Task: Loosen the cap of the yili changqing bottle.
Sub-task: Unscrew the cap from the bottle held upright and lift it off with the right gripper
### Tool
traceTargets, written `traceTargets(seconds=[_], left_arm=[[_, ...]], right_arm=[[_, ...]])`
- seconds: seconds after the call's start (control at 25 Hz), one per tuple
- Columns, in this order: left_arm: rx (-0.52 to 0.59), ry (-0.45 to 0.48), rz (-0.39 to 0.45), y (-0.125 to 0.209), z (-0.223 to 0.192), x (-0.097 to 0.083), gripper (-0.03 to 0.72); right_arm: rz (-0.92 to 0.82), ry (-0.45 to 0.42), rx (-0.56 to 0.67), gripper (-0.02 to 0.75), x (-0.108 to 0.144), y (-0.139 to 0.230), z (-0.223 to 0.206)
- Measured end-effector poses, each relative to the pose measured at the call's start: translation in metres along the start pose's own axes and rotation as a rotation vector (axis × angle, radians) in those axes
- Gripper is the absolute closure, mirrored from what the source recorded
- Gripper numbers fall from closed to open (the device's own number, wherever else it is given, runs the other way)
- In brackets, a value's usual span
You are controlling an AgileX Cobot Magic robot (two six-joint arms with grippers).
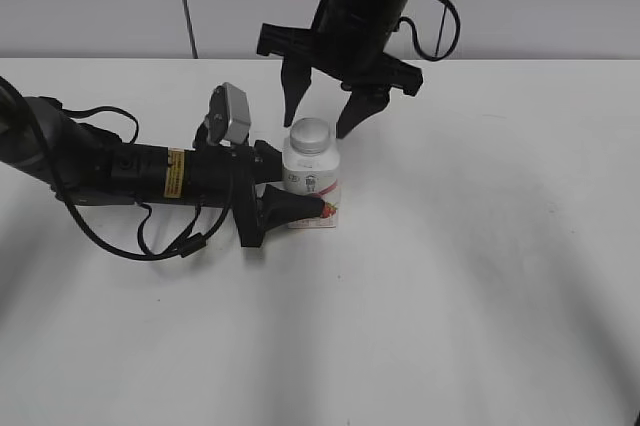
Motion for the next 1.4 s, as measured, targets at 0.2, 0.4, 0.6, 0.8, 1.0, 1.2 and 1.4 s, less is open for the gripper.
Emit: traceTargets(seconds=[0.2,0.4,0.6,0.8,1.0,1.2,1.4], left_arm=[[0.0,-0.001,0.0,0.0,0.0,0.0,0.282],[0.0,-0.001,0.0,0.0,0.0,0.0,0.282],[0.0,-0.003,0.001,0.0,0.0,0.0,0.282],[0.0,-0.003,0.001,0.0,0.0,0.0,0.282],[0.001,-0.004,0.001,0.0,0.0,0.0,0.282],[0.001,-0.005,0.002,0.0,0.0,0.001,0.282],[0.0,-0.006,0.002,0.0,0.0,0.001,0.282]], right_arm=[[-0.005,0.002,0.002,0.258,-0.001,-0.002,-0.009],[0.011,0.012,-0.002,0.258,0.002,-0.001,-0.016],[0.021,0.026,-0.016,0.258,0.002,-0.002,-0.016],[0.023,0.03,-0.02,0.261,0.002,-0.003,-0.016],[0.026,0.035,-0.021,0.319,0.001,-0.003,-0.016],[0.027,0.036,-0.022,0.323,0.001,-0.003,-0.015],[0.048,0.038,-0.02,0.339,0.001,-0.003,-0.015]])
Point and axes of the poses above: a point on each arm's last joint axis where the gripper is mounted, z pointing back along that axis away from the gripper, x along the wrist's bending axis when the last joint is at zero, y = z × x, the point moved 2 cm from there along -z, pointing out along that axis toward the gripper, and after that the axes turned 4 degrees about z, right-handed, at the moved point
